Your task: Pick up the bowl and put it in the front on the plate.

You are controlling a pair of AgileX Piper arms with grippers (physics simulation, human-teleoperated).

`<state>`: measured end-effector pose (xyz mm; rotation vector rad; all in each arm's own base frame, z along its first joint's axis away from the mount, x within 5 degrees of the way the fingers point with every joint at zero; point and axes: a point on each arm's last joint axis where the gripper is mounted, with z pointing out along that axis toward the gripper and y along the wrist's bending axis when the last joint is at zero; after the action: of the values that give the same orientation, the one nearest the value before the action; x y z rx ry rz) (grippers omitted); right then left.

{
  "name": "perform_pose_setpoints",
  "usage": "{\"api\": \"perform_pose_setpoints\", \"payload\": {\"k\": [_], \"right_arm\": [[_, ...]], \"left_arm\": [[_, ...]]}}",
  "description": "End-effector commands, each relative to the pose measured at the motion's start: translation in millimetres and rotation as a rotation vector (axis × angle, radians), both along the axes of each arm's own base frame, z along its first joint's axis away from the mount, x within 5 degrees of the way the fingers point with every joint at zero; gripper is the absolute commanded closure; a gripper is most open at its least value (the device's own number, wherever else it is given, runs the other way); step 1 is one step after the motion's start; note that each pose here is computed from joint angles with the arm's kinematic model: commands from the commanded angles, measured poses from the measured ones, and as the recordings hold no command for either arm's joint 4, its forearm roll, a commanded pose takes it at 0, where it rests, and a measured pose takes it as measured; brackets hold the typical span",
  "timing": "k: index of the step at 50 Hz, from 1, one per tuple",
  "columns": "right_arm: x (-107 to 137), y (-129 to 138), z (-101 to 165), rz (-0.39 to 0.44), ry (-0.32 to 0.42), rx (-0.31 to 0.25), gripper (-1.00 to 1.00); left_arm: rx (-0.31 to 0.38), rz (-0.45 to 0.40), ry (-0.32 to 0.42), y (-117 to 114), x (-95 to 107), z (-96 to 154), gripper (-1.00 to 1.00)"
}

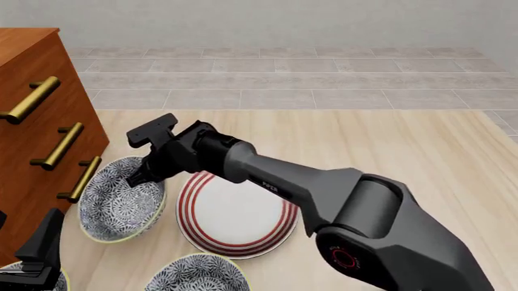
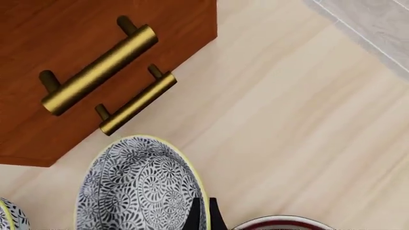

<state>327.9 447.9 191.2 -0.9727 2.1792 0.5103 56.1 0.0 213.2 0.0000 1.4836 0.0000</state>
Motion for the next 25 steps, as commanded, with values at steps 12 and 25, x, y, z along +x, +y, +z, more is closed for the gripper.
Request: {"api": "perform_pose_setpoints", "payload": {"k": [12,25], "right_arm": [[10.7,-8.8,28.3,0.001,-0.035,0.0,1.0],[15.5,-17.1,45.1,-0.002,-0.053,-0.001,1.0]], "left_arm": [[0.0,0.0,0.0,0.0,0.0,0.0,-1.0],[0.0,0.0,0.0,0.0,0.0,0.0,-1.0]]}}
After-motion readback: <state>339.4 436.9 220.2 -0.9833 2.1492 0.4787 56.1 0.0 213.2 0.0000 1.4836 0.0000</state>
